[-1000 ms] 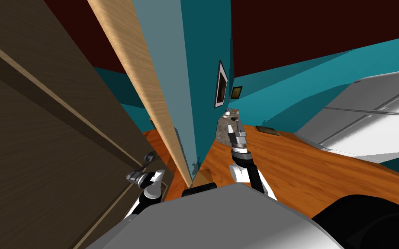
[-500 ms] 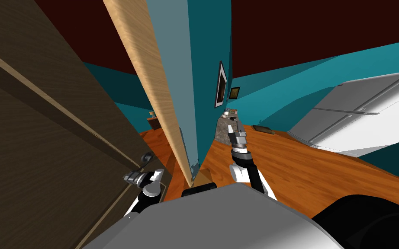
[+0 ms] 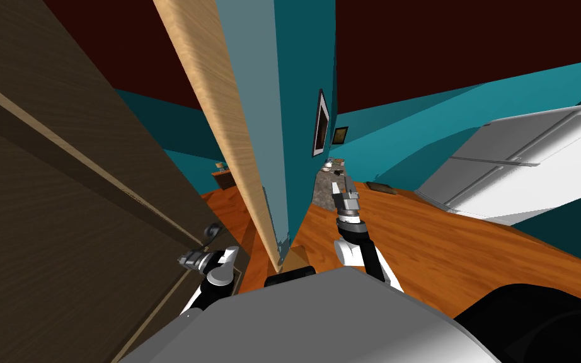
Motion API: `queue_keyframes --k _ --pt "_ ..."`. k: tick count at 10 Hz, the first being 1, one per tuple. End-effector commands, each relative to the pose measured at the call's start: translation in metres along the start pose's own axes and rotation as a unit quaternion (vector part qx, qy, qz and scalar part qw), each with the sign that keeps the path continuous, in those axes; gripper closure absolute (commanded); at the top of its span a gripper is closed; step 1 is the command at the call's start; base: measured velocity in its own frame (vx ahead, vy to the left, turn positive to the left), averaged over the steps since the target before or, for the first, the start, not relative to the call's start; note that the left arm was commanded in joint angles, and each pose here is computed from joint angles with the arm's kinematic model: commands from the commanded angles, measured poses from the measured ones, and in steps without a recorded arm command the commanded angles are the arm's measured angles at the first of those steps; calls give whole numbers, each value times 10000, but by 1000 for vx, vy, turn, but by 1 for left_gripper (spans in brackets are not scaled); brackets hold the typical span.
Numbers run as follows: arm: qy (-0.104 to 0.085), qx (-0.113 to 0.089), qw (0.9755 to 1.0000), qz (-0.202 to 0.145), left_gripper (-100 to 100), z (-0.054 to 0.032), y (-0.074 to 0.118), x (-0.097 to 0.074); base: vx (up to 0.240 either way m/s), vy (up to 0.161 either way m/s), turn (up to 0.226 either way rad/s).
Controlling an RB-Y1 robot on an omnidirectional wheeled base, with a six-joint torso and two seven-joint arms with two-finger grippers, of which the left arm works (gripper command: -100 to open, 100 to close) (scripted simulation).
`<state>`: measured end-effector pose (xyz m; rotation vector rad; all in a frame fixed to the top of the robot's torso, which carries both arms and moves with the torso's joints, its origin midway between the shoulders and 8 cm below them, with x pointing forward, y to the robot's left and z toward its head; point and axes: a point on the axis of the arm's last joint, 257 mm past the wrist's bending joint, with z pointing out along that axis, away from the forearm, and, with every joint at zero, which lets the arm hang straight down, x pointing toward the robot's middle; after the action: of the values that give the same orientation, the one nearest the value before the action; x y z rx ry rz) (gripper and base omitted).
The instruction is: Push the door open
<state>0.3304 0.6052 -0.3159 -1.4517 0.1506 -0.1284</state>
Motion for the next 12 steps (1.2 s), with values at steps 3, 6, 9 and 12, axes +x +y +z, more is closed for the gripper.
queue_keyframes --k 3,6,9,12 --pt "-121 106 9999 15 100 77 -54 -105 1 0 5" --pt "-121 106 9999 15 100 77 -54 -105 1 -1 4" --pt "-453 -27 9990 51 100 73 13 -300 -26 62 -178" --pt "-575 -40 9983 67 100 87 24 -381 -10 24 -68"
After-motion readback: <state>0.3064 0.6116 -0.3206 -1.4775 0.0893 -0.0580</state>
